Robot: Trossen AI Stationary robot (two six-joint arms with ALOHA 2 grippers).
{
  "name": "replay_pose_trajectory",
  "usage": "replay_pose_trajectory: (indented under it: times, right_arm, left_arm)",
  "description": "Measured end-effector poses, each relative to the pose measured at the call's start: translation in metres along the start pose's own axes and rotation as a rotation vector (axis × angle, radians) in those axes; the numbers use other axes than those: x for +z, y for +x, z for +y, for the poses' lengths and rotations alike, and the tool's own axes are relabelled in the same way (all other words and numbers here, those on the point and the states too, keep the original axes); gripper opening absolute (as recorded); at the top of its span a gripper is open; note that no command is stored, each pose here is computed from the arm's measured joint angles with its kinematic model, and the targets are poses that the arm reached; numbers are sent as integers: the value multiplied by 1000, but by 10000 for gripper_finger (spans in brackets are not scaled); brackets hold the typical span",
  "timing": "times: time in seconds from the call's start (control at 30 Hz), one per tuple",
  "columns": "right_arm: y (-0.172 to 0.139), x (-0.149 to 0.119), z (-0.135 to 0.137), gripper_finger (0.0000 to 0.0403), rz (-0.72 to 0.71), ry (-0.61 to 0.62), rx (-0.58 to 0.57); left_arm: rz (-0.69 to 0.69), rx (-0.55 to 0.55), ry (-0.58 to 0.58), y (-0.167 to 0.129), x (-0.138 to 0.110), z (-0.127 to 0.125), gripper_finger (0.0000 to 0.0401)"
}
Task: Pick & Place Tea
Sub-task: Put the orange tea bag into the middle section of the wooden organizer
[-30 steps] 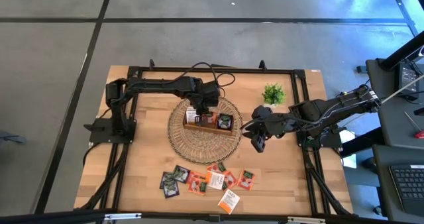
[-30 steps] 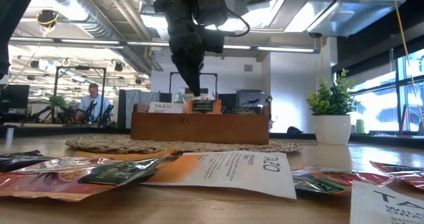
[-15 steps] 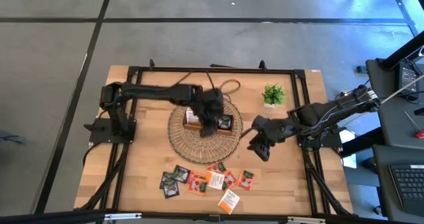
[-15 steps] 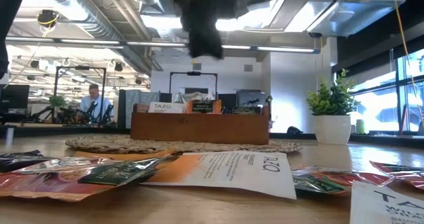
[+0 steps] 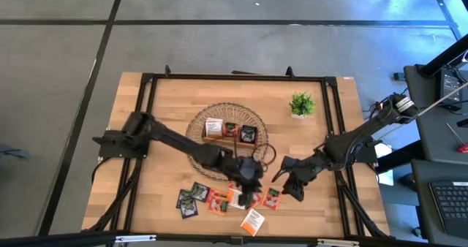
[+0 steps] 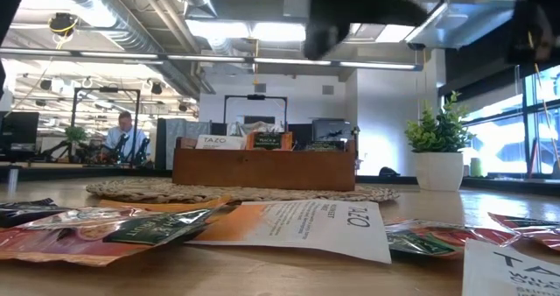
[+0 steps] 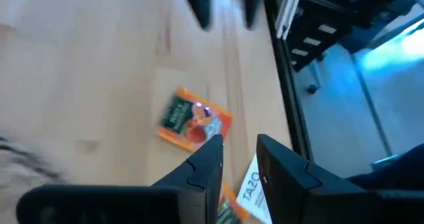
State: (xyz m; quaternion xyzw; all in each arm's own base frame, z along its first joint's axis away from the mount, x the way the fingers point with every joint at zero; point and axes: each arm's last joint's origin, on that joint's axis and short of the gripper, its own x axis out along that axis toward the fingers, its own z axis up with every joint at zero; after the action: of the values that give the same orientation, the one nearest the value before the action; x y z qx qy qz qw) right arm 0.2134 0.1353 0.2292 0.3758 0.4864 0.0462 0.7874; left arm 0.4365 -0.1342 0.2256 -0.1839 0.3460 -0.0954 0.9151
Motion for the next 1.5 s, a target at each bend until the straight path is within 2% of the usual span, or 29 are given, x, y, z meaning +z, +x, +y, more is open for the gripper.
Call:
replay_pose_trajectory:
  times: [0.17,0.37,0.53,0.8,0.9,1.2,1.37,1.5]
  right_arm:
    - [11,-13,-17,145,17,-12,-52]
    - [18,-23,-31,145,-3,9,-93]
    - [27,-28,-44,145,-25,124,-49]
    - [36,-34,-61,145,-92,126,49]
    - [37,-35,-66,145,-122,123,45]
    - [39,-39,-78,145,-168,126,-16]
    - [41,-41,-83,145,-157,192,-3]
    - [44,-43,-83,146,-77,281,15]
  left_arm:
    - [-48,-22,0,47,-26,-1,90]
    - [-99,72,22,76,-54,-9,88]
    - [-113,66,-8,85,-67,-17,91]
    - [-156,85,-76,104,-86,-17,90]
    - [-162,123,-79,108,-91,-13,90]
    - [-164,146,-87,112,-91,-4,91]
    - [-164,149,-102,114,-92,-2,88]
    - [-158,145,-106,115,-91,0,90]
